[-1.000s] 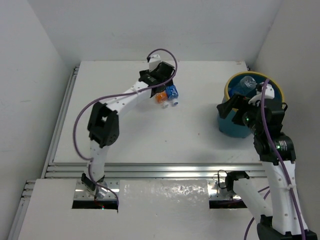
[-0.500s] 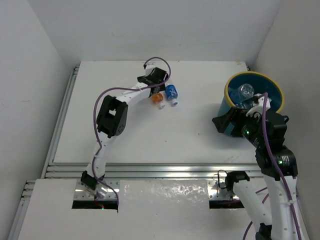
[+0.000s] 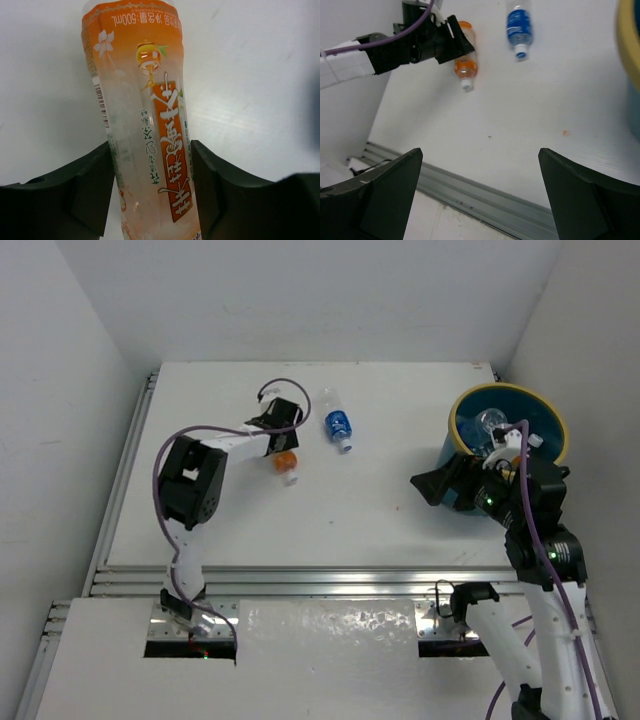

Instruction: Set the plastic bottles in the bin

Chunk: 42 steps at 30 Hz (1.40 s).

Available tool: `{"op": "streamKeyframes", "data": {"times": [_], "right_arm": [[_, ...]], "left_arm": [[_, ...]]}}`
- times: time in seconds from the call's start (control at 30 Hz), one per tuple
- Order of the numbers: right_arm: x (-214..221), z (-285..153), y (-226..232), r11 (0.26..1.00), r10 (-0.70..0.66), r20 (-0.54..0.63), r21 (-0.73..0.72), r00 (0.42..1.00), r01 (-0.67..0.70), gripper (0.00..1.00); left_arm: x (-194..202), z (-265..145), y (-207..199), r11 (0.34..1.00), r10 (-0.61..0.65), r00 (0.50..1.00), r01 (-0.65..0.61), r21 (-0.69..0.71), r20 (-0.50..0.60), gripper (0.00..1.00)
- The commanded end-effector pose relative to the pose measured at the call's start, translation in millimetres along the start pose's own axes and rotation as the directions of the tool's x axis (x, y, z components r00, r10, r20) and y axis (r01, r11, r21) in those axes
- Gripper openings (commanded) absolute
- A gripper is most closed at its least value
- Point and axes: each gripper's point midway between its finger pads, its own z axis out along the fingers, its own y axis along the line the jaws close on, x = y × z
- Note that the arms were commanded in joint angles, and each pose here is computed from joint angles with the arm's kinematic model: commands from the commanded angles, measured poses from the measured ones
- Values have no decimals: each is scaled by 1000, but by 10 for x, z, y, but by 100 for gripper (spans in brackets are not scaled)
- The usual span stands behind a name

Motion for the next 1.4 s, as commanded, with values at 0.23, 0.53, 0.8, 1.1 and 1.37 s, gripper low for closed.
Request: {"op": "streamKeyframes", "data": {"times": [0.23, 0.53, 0.8, 1.1, 1.37], "right_arm": [[-185, 188, 791, 877, 47, -40, -478, 998, -61, 99], [118, 683, 1296, 821, -24, -133, -569, 991, -56, 99], [398, 1128, 1370, 874, -45, -153, -485, 987, -35, 99], [504, 1304, 1550, 885, -50, -157, -464, 986, -29, 88], [285, 1054, 1525, 900, -68, -108, -436, 992, 14, 0]], "left_arm": [[211, -1706, -210, 822, -68, 989, -18, 569, 129, 0], [567, -3361, -510, 211, -109, 970, -189, 959, 216, 0], [700, -4003, -436, -59, -134, 969, -217, 974, 207, 0], [739, -4291, -448, -174, -140, 970, -222, 959, 199, 0], [534, -3740, -548, 159, -129, 979, -140, 977, 161, 100]]}}
